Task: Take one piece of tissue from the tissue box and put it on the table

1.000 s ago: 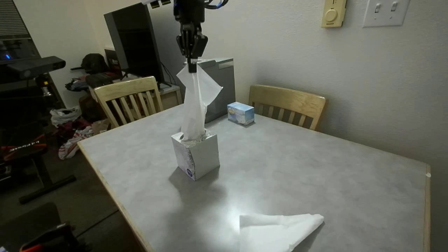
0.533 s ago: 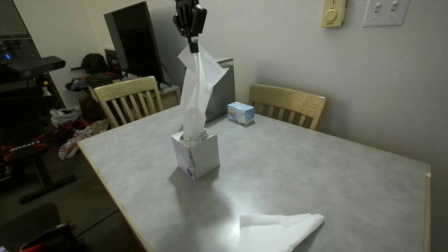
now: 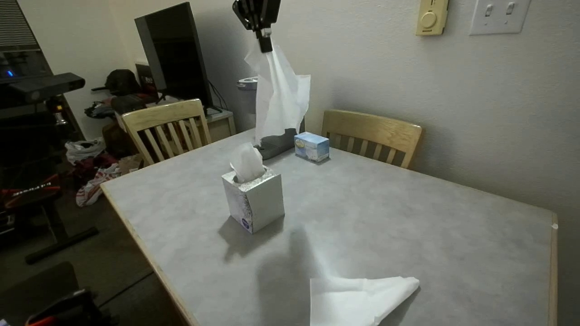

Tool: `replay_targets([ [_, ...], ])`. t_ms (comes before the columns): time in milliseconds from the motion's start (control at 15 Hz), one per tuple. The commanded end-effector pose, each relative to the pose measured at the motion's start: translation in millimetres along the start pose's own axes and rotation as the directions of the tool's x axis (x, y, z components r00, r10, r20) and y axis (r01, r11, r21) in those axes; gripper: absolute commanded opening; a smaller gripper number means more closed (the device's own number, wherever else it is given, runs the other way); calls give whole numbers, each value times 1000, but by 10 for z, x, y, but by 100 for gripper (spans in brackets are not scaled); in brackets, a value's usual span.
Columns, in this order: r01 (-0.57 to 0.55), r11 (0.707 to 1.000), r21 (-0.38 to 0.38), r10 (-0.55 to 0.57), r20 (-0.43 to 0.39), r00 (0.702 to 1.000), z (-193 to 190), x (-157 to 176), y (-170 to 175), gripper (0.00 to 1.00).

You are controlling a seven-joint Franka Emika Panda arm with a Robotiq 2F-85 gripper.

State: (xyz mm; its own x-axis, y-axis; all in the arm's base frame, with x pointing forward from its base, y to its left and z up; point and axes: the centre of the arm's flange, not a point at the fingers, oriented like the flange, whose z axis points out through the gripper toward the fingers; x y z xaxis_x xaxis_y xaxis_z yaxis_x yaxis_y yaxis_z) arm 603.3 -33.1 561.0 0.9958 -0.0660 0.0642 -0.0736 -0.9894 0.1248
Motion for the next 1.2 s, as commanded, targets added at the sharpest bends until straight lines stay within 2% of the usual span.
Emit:
replay_targets([
  [0, 41, 999, -11, -42, -29, 999, 59, -74, 475, 0],
  [333, 109, 994, -32, -110, -48, 993, 171, -64, 1279, 0],
  [600, 149, 989, -12, -149, -43, 988, 482, -139, 1865, 0],
  [800, 161, 986, 41, -160, -30, 987, 891, -205, 2094, 0],
  [1067, 180, 973, 142, -181, -6, 983, 1472, -257, 2182, 0],
  [1133, 183, 972, 147, -185, 3, 983, 1619, -263, 2182, 0],
])
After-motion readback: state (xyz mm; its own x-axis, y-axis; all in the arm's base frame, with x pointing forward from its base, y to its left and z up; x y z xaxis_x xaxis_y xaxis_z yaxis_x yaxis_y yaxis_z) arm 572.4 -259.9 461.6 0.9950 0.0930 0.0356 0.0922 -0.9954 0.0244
